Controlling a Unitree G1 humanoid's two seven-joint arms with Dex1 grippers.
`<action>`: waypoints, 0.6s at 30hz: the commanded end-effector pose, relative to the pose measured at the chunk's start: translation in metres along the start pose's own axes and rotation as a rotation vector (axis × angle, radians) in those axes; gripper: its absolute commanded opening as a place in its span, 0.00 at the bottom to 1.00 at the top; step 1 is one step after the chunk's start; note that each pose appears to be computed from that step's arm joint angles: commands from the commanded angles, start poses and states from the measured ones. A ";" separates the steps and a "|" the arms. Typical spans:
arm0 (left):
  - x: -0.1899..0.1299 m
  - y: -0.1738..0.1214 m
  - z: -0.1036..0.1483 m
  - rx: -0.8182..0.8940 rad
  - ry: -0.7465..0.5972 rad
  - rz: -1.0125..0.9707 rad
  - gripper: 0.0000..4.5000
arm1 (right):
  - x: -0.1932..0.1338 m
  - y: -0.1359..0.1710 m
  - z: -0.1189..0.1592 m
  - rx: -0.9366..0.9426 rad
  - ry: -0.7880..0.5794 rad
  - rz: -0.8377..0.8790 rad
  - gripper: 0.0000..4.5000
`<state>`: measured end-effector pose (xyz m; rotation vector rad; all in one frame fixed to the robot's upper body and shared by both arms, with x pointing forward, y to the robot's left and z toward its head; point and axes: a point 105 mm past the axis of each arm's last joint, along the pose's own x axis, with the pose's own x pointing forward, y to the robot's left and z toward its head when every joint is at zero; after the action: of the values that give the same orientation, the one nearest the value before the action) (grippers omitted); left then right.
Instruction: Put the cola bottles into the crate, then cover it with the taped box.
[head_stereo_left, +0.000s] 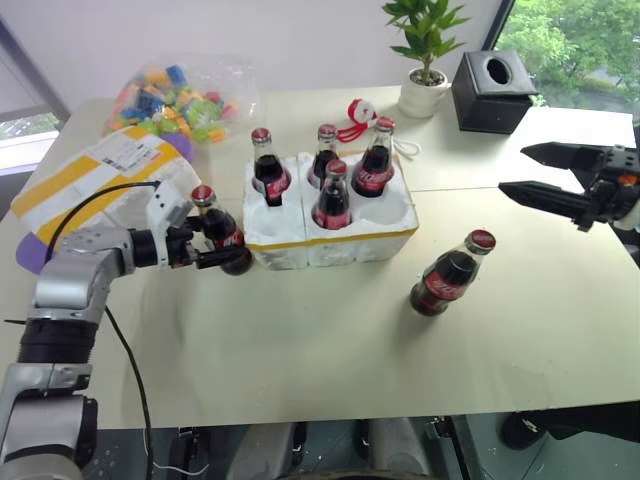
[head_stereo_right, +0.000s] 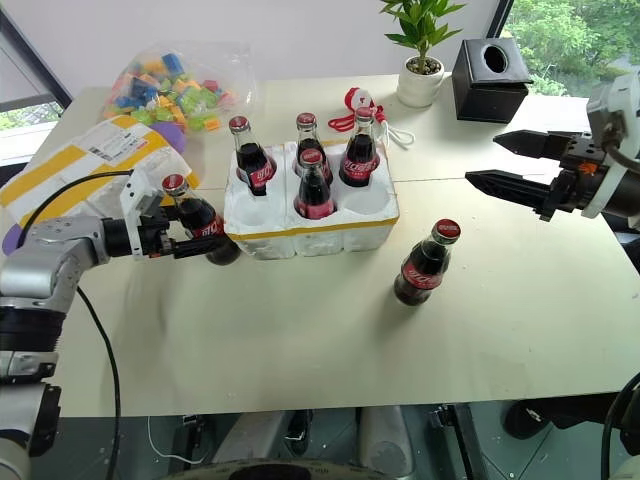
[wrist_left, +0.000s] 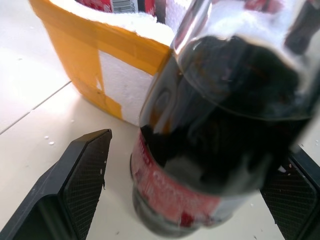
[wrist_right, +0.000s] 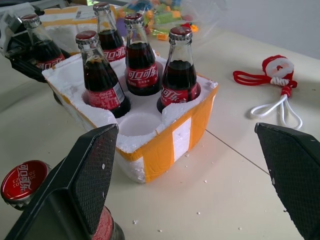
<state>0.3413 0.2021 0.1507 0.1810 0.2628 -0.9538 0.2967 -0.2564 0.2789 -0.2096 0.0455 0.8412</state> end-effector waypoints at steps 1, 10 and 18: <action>-0.003 -0.003 0.012 0.037 -0.020 -0.026 0.81 | -0.004 0.003 0.014 -0.040 -0.049 -0.012 1.00; -0.043 -0.019 0.072 0.133 0.017 -0.199 0.63 | -0.005 0.003 0.012 -0.033 -0.048 -0.024 1.00; -0.037 -0.030 0.161 0.183 -0.169 -0.357 0.63 | -0.004 0.003 0.009 -0.023 -0.047 -0.036 1.00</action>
<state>0.3196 0.1745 0.2964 0.2406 0.1123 -1.3233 0.2965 -0.2587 0.2738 -0.1837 0.0430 0.8080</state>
